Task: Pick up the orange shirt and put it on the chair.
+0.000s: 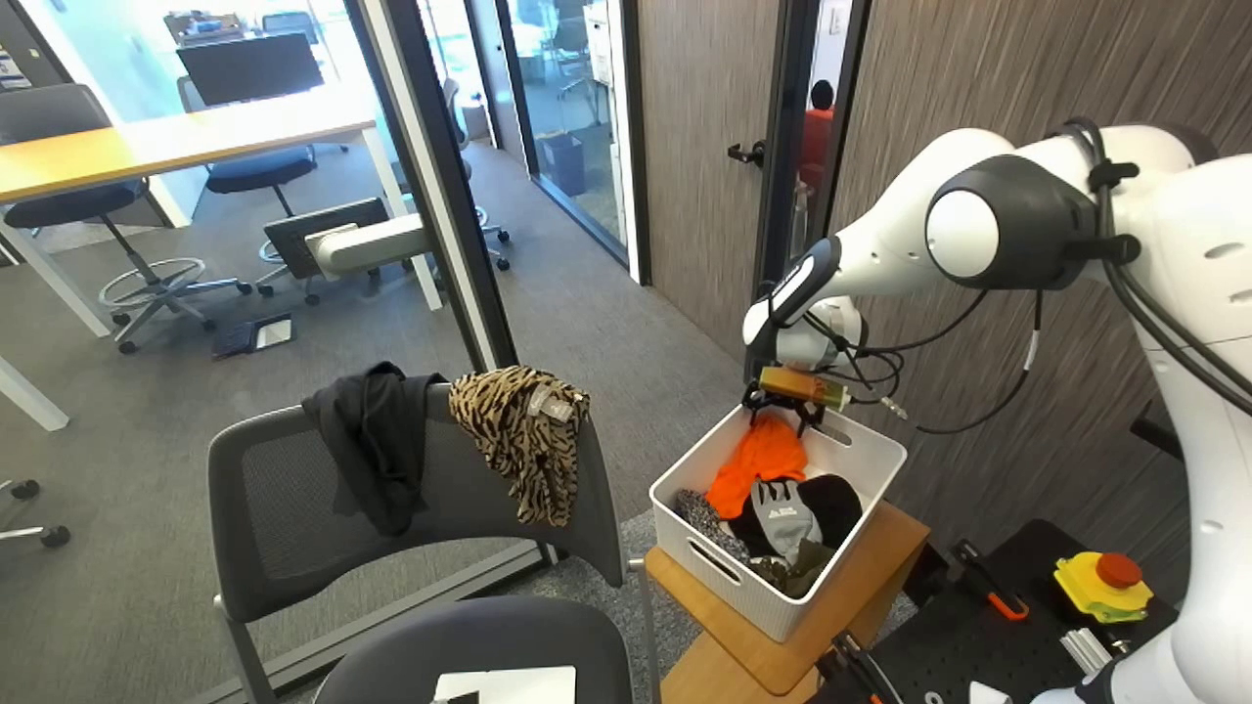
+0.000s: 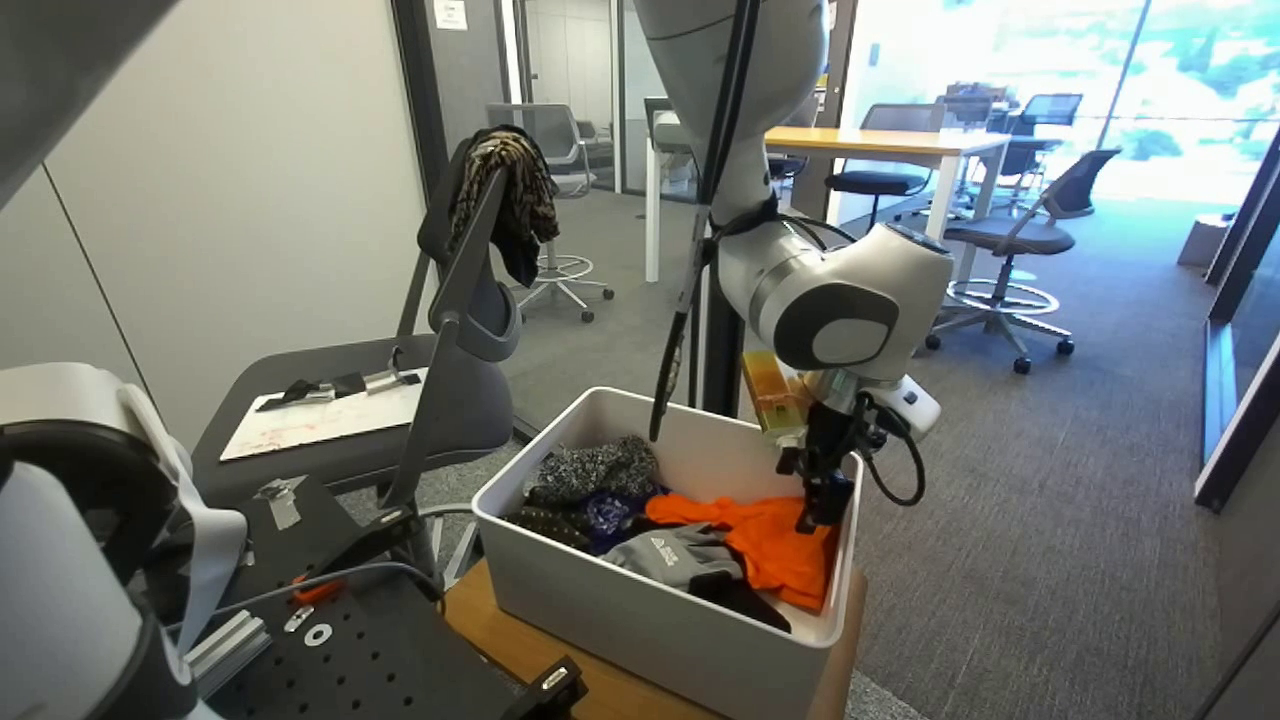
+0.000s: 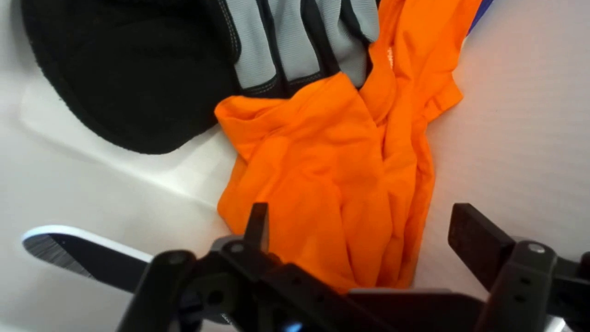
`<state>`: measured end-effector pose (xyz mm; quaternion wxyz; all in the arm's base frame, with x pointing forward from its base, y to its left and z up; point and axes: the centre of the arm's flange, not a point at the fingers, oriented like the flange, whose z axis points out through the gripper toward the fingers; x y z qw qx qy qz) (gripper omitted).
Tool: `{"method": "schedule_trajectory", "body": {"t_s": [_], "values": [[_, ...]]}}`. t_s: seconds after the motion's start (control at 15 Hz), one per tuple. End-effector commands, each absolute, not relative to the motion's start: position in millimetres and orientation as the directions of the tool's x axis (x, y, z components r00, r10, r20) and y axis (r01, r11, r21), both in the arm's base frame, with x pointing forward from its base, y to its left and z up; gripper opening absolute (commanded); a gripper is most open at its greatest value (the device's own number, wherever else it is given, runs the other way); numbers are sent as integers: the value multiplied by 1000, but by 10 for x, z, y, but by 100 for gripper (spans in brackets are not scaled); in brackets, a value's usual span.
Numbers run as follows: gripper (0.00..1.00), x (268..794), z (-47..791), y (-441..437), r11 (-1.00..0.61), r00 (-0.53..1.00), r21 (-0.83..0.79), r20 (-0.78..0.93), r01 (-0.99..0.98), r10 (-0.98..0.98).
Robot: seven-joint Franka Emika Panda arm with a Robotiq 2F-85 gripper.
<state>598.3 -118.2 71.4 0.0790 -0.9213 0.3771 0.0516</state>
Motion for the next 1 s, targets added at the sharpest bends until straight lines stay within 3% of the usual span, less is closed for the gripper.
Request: {"method": "schedule_trajectory", "body": {"t_s": [0.0, 0.47, 0.93], "values": [[100, 5968, 665, -1221, -746, 754, -115, -141, -656, -641], [100, 5695, 446, -1064, -867, 886, -189, -149, -461, -439], [100, 5712, 172, -1084, -877, 891, -153, -91, -454, -445]]}}
